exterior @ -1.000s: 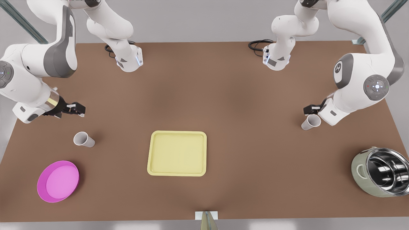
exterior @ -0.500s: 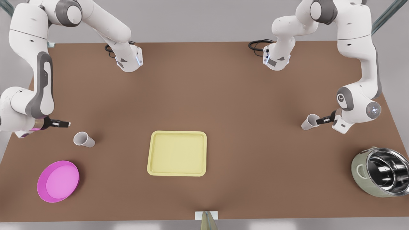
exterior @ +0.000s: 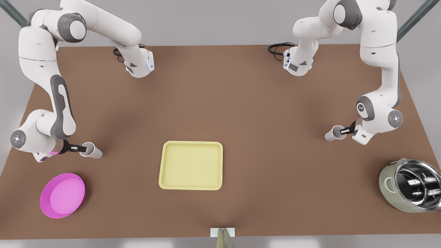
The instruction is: Use both arms to respectively pick up the white IKEA cups from the middle-left and middle-right positions, then place the white IKEA cups onto the middle-middle tray, ensuring that the cups remain upright and do not tip over
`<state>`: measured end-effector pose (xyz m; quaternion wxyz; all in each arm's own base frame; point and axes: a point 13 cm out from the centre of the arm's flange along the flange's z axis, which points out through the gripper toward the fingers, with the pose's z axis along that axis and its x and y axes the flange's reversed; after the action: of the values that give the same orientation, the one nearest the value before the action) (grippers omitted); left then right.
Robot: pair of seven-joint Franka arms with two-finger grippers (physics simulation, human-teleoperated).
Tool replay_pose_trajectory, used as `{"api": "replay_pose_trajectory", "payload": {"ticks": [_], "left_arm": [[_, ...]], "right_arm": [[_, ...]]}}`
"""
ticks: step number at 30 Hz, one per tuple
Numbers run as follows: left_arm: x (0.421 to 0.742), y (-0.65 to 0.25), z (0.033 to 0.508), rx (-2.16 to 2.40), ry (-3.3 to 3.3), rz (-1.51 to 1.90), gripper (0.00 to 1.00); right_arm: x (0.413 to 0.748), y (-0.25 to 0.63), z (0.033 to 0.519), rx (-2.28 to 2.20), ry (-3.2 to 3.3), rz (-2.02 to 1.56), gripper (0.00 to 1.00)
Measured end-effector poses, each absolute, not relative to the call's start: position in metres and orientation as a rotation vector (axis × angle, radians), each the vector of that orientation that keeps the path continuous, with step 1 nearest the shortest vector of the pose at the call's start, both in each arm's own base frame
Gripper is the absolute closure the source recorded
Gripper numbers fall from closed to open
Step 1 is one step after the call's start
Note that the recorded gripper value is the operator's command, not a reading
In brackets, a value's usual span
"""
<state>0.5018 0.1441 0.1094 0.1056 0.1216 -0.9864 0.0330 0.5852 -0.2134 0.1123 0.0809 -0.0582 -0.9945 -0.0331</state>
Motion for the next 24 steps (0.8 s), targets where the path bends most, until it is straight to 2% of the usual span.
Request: {"api": "replay_pose_trajectory", "payload": {"ticks": [3,4,5,7,8,10,12,15,17,20,24], "left_arm": [[0.517,0.127,0.127,0.311,-2.945,0.116,0.79],[0.537,0.113,0.145,0.26,-2.981,0.115,0.79],[0.563,0.097,0.169,0.197,-3.023,0.109,0.79],[0.624,0.042,0.22,0.032,-3.104,0.098,0.79],[0.645,-0.011,0.233,-0.085,-3.116,0.103,0.79],[0.66,-0.153,0.232,-0.337,-3.088,0.143,0.79],[0.652,-0.265,0.218,-0.457,-3.051,0.195,0.79],[0.631,-0.353,0.199,-0.426,-3.022,0.278,0.79],[0.626,-0.405,0.193,-0.375,-3.035,0.345,0.79],[0.628,-0.475,0.191,-0.305,-3.087,0.414,0.79],[0.634,-0.515,0.179,-0.156,-3.138,0.441,0.79]], "right_arm": [[0.586,-0.212,0.098,-0.167,-2.974,-0.11,0.0],[0.585,-0.212,0.093,-0.166,-2.974,-0.114,0.08],[0.585,-0.212,0.09,-0.166,-2.975,-0.116,0.21],[0.587,-0.212,0.089,-0.16,-2.982,-0.119,0.7],[0.588,-0.211,0.09,-0.154,-2.986,-0.121,0.78],[0.592,-0.206,0.094,-0.133,-2.995,-0.136,0.79],[0.599,-0.194,0.101,-0.084,-3.006,-0.129,0.79],[0.609,-0.18,0.112,-0.025,-3.017,-0.108,0.79],[0.631,-0.149,0.137,0.057,-3.052,-0.126,0.79],[0.666,-0.025,0.17,0.331,-3.076,-0.215,0.79],[0.678,0.163,0.189,0.652,-3.063,-0.251,0.79]]}}
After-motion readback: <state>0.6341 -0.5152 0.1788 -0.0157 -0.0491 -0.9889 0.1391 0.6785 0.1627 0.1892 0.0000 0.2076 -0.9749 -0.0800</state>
